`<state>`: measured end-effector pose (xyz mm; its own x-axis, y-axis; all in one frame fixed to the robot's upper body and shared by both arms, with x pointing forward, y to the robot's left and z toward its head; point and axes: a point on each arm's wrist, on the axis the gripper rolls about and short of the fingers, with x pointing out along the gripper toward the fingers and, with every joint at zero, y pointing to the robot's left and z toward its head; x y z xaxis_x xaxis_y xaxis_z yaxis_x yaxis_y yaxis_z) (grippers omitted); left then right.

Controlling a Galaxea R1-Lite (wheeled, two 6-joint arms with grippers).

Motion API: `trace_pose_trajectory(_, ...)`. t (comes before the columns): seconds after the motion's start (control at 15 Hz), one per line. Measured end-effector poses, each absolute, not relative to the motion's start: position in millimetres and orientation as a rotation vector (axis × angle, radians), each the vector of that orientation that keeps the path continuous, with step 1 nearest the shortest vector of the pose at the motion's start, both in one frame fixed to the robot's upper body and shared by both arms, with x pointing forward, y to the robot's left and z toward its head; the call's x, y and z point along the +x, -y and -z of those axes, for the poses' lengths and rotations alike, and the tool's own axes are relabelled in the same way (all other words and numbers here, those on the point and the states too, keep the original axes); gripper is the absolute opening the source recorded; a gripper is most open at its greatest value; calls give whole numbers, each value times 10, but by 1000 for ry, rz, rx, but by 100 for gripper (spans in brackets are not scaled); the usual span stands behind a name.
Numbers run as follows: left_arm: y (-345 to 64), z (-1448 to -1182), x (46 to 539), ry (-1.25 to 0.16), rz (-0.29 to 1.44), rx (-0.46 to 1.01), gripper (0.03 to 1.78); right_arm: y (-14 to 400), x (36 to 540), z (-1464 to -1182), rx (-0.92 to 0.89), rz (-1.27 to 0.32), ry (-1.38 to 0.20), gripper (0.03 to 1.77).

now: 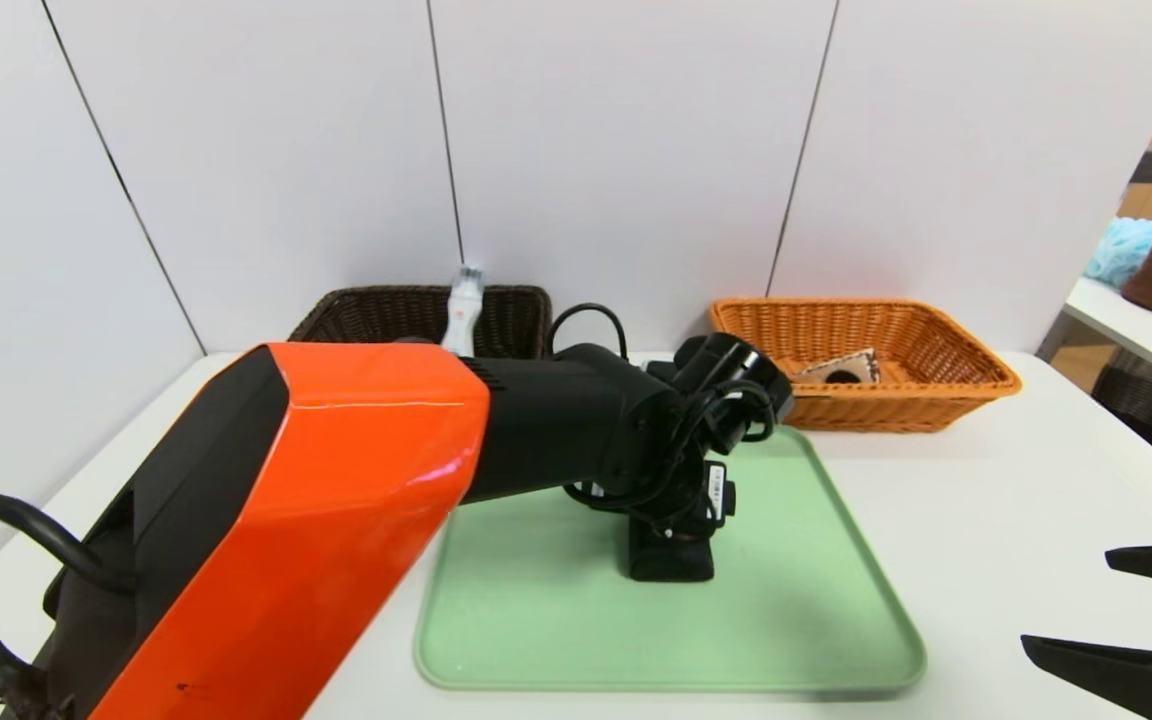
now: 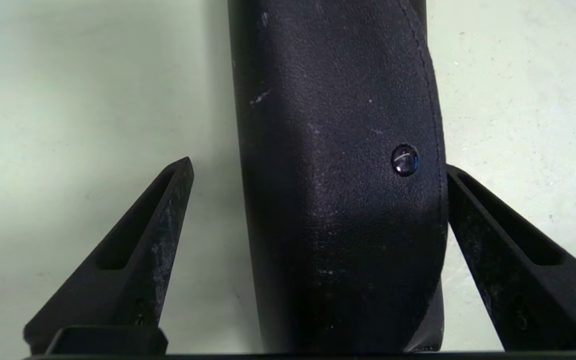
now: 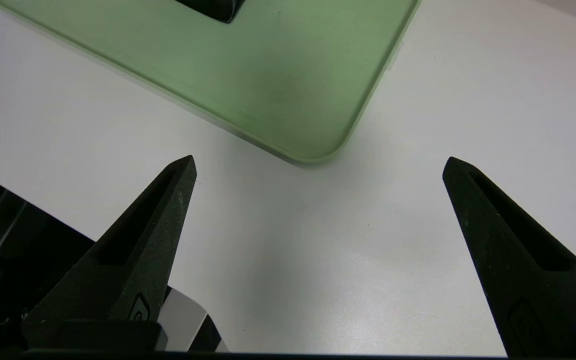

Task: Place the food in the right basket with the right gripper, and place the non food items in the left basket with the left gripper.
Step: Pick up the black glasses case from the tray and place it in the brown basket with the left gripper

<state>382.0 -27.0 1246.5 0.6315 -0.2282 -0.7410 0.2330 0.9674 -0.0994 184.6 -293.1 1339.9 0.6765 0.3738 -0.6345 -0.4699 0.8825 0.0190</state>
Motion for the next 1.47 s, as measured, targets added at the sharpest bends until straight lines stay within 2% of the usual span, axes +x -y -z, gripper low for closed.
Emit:
trace_pose_trajectory(0.13, 273, -12435, 3831, -851, 261, 12, 169, 2931, 1846, -13399, -151, -476, -678, 170)
trace_pose_trajectory(0.33, 279, -12421, 3831, -852, 262, 17, 119, 2930, 1845, -13397, -151, -477, -679, 170)
trace_pose_trajectory(0.47, 276, -12428, 3830, -850, 260, 17, 96, 2930, 1845, -13392, -152, -477, -681, 170)
trace_pose_trajectory(0.87, 252, -12632, 3731, -821, 277, 9, 53, 2928, 1847, -13390, -153, -479, -681, 170)
trace_pose_trajectory(1.2, 219, -13020, 3356, -735, 333, 53, 51, 2929, 1844, -13384, -153, -479, -684, 170)
trace_pose_trajectory(1.47, 80, -13485, 2971, -644, 432, 91, 48, 2930, 1841, -13374, -155, -480, -685, 170)
